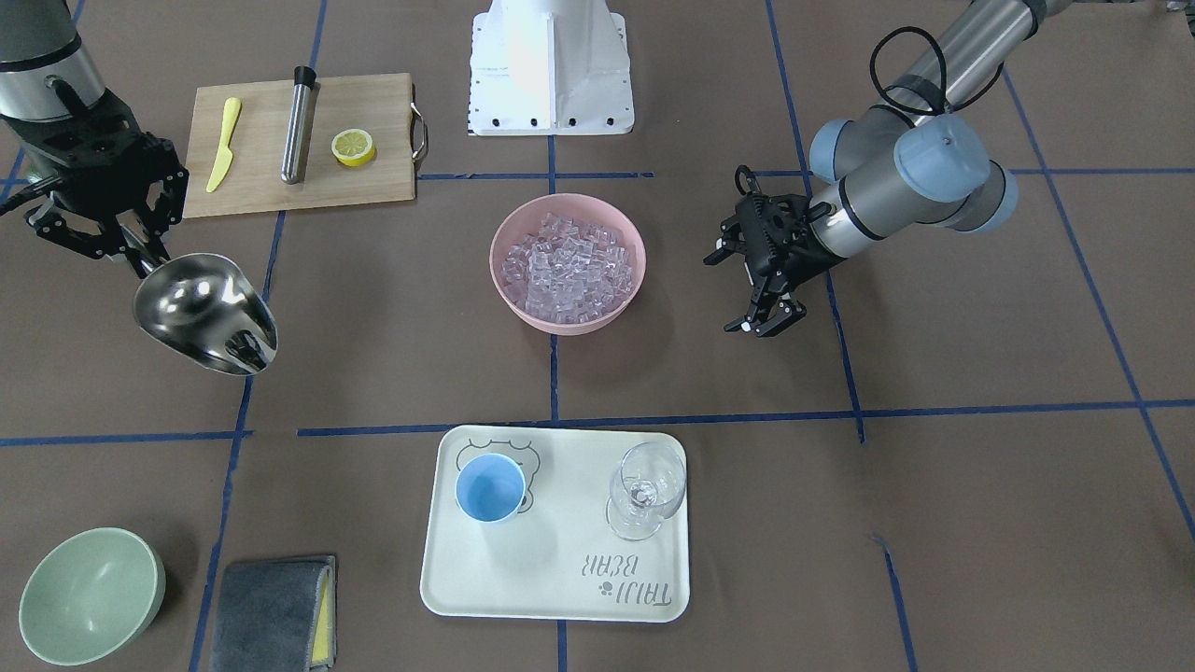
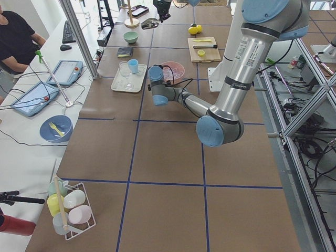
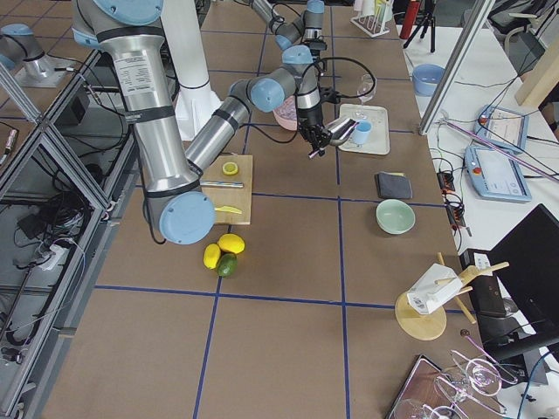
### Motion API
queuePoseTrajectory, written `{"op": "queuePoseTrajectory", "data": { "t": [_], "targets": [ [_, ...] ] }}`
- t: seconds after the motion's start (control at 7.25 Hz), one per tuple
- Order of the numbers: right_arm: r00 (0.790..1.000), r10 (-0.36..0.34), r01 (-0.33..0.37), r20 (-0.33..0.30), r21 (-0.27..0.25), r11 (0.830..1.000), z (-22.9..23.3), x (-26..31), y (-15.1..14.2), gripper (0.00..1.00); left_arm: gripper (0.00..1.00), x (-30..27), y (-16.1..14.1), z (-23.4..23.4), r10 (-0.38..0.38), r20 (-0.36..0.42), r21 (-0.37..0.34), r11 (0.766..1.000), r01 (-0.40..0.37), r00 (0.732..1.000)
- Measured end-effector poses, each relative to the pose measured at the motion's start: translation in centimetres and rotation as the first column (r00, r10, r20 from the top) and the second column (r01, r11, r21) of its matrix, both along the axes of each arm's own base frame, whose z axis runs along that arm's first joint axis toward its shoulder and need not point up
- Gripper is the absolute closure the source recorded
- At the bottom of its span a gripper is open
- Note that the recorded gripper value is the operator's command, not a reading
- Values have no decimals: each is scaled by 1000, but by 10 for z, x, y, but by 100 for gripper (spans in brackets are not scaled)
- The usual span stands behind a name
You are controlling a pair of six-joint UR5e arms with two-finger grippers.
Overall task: Put ice in cup with scoop
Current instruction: 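Lift the scoop with the right gripper and carry it toward the pink bowl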
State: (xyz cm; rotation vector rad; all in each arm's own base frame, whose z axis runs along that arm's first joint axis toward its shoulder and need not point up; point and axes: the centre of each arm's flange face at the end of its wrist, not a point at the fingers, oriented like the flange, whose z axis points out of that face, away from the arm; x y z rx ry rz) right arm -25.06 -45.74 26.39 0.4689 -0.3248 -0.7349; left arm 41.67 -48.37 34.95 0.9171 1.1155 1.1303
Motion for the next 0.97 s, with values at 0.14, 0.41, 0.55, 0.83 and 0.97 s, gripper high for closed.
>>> {"op": "queuePoseTrajectory", "data": {
  "t": [0.14,0.41,0.55,0.83,0.97],
  "targets": [
    [988,-61,65,-139,29,997,-38,-17,3,100,0,0,0,0,0,-1,1,1000,0,1000],
    [943,-190,219,-274,78,973,-66,-60,30,100,0,0,0,-1,1,-2,0,1000,-1,1000],
    [927,-232,269,-293,92,959,-71,-78,43,100,0,0,0,-2,1,-4,2,1000,-1,1000],
    [910,-290,329,-297,93,940,-73,-106,65,100,0,-1,1,-5,1,-10,6,1000,-1,1000],
    [905,-309,347,-292,89,934,-74,-116,74,100,0,-2,2,-6,0,-13,8,1000,0,1000]
  ]
}}
